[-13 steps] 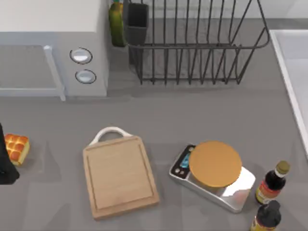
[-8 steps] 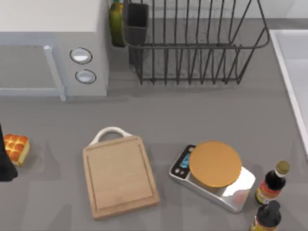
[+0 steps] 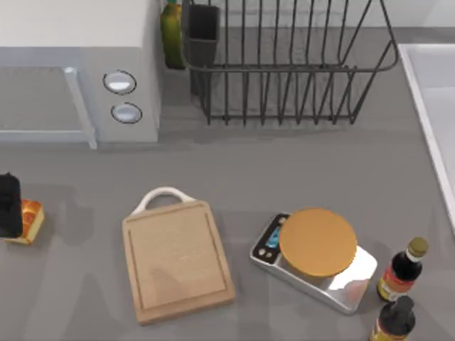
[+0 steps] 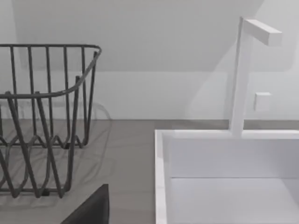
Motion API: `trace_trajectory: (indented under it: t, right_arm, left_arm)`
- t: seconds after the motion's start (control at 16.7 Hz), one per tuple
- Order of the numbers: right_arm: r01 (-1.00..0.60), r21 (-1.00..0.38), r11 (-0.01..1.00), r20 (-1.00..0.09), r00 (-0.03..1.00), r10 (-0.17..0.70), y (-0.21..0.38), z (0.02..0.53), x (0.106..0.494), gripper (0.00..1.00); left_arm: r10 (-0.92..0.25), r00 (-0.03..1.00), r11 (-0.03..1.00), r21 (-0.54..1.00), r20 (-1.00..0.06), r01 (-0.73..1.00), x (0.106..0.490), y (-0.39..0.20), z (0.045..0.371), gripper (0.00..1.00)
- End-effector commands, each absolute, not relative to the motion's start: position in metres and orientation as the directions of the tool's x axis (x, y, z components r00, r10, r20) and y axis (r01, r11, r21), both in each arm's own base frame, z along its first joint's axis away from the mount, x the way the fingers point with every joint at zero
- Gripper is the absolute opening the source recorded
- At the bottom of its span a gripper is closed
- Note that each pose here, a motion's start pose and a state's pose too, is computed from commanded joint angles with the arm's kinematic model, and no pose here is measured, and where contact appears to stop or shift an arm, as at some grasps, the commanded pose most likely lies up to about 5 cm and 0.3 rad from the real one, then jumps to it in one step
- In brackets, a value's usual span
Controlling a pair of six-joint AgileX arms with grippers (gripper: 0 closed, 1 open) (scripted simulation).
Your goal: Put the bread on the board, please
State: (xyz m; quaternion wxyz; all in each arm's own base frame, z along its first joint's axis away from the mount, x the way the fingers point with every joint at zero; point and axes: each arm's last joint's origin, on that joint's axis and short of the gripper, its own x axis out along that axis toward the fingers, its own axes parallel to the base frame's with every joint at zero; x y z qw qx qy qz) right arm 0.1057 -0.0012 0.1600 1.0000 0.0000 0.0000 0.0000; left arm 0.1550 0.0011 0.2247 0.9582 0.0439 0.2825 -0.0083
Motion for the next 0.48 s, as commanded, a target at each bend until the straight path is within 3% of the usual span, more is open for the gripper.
trace_trajectory:
  t: [0.24, 0.48]
  right_arm:
    - [0.0, 0.0, 1.0, 0.0, 1.0, 0.0, -0.001, 0.16, 0.106, 1.0]
    - [0.0, 0.0, 1.0, 0.0, 1.0, 0.0, -0.001, 0.16, 0.106, 1.0]
  left_arm:
    - [0.006, 0.557, 0.991, 0.079, -0.831, 0.107, 0.214, 0.003, 0.221, 1.0]
    - [0.002, 0.249, 0.985, 0.045, -0.968, 0.167, 0.268, 0.005, 0.198, 1.0]
